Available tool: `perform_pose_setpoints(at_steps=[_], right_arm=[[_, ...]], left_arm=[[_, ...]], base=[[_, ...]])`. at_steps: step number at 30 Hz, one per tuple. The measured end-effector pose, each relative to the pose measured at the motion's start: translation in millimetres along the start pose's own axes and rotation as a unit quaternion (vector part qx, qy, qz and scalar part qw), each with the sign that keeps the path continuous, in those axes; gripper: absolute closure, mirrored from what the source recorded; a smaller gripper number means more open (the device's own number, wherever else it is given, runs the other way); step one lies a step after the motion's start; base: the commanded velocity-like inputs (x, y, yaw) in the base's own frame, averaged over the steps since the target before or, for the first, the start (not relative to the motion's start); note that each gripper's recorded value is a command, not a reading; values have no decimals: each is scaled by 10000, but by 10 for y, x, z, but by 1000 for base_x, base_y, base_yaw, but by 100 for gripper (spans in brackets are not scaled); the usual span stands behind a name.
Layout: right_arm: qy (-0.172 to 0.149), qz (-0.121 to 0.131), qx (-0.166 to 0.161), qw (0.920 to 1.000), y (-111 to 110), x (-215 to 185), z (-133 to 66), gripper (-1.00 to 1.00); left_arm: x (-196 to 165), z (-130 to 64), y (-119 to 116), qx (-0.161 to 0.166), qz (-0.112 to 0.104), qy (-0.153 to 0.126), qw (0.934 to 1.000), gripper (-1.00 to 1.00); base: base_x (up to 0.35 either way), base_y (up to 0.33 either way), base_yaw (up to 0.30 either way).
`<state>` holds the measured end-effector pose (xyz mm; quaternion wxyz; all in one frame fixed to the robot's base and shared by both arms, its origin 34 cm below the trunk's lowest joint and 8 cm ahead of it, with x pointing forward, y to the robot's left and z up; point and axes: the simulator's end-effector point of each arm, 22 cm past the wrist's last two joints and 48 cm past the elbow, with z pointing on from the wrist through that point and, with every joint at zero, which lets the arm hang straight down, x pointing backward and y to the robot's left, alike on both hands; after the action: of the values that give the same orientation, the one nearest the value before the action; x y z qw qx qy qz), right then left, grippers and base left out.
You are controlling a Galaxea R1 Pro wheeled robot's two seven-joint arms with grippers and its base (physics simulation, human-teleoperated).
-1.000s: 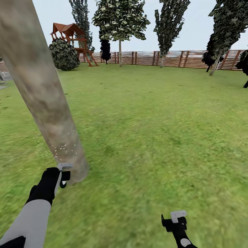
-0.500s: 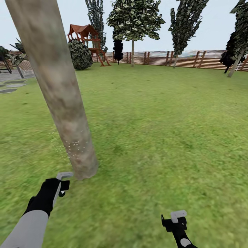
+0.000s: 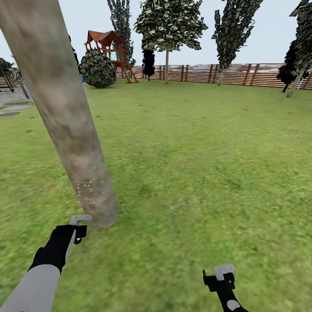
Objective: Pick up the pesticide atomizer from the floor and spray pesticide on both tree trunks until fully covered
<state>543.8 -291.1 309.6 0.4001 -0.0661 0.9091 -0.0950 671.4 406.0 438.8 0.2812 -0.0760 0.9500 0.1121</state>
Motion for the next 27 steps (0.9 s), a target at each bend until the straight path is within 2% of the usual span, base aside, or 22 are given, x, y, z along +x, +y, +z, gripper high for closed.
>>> perform_pose_setpoints(at_steps=[6,9,10,16,18,20,27], right_arm=[[0,-2,-4,10000,3,0,0,-100],[0,-4,-6,10000,4,-1,0,-100],[0,-4,-6,10000,4,-1,0,-100],[-1,-5,-5,10000,3,0,0,-100],[0,-5,-5,10000,2,0,0,-100],[-3,-5,-5,10000,2,-2,-2,-100],[-7,-7,-18,10000,8,-6,-2,-100]], left_arm=[[8,1,27,-33,19,9,10000,100],[69,14,272,-356,71,75,9993,100],[83,17,291,-383,64,92,9992,100],[262,64,140,-237,112,319,9991,100],[287,68,50,-76,88,355,9993,100],[294,66,-4,42,92,369,9993,100],[297,64,-22,75,111,375,9992,100]], base=[[0,-1,155],[0,0,272],[0,0,272],[0,0,91],[79,0,4],[239,0,1],[307,-57,0]])
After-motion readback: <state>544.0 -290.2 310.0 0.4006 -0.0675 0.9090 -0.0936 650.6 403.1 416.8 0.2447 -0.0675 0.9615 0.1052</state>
